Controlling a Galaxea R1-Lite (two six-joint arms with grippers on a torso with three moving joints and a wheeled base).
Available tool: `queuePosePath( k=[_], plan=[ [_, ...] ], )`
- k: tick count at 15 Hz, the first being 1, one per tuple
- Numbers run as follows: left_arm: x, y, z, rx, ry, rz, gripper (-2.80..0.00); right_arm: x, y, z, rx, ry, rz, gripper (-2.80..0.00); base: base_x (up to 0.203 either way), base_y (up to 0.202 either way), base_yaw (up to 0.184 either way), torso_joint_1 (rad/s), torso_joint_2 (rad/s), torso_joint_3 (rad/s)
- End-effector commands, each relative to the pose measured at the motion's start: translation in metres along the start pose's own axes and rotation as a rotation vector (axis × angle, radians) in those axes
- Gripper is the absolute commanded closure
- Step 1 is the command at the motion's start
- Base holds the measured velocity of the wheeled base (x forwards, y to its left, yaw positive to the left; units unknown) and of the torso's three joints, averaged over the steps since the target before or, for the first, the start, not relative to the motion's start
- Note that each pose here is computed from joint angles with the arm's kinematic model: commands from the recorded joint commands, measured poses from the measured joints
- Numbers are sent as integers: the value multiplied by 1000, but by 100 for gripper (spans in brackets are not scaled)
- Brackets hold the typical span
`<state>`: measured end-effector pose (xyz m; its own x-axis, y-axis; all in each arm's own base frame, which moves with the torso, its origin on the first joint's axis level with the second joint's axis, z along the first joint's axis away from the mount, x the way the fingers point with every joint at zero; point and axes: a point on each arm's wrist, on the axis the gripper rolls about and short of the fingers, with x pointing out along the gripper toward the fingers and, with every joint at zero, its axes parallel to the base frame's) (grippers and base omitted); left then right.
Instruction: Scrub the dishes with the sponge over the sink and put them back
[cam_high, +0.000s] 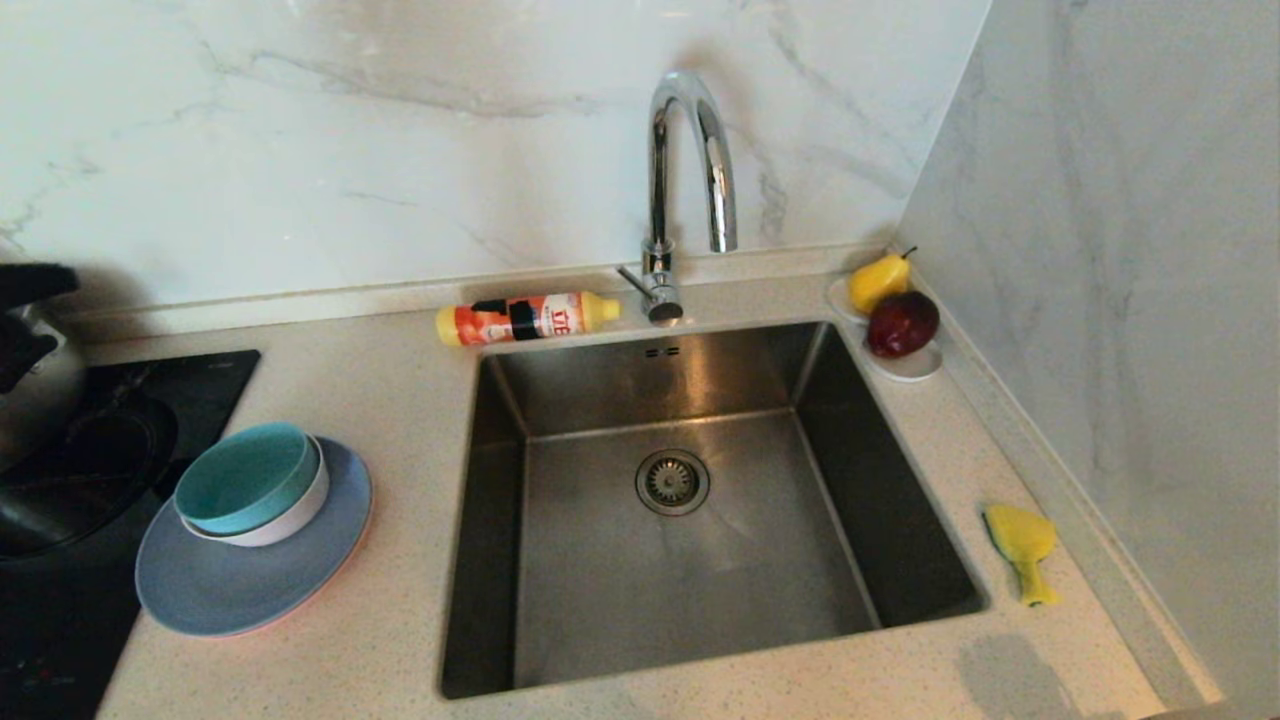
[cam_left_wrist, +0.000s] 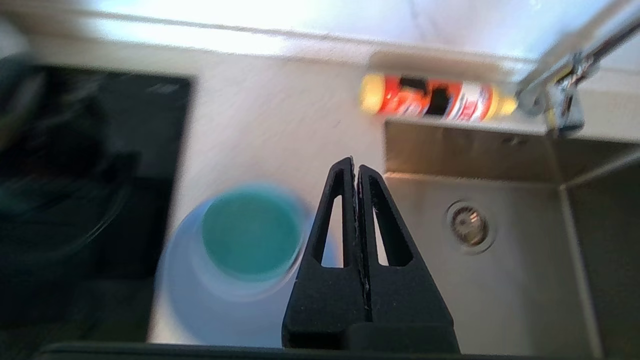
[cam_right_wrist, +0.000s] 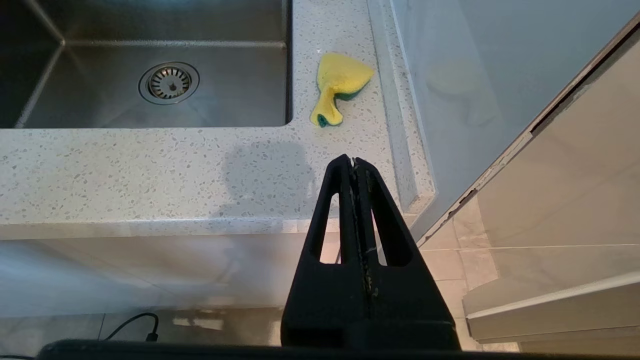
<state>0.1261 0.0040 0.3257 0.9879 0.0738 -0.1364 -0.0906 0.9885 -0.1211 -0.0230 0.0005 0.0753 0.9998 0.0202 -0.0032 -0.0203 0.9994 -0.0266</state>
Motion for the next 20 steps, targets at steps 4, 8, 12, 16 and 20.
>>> queuePosePath(
  k=[4,8,12,16,20],
  plan=[
    [-96,22,-127,117,-99,3,0,0,0,0,-1,1,0,0,0,0,0,0,0,0],
    [-102,30,-214,189,-81,-93,0,0,0,0,-1,1,0,0,0,0,0,0,0,0],
    [-109,37,-262,210,-82,-113,0,0,0,0,-1,1,1,0,0,0,0,0,0,0],
    [-114,39,-268,246,-81,-106,0,0,0,0,1,1,0,0,0,0,0,0,0,0],
    [-114,39,-268,241,-90,-107,0,0,0,0,1,1,1,0,0,0,0,0,0,0]
  ],
)
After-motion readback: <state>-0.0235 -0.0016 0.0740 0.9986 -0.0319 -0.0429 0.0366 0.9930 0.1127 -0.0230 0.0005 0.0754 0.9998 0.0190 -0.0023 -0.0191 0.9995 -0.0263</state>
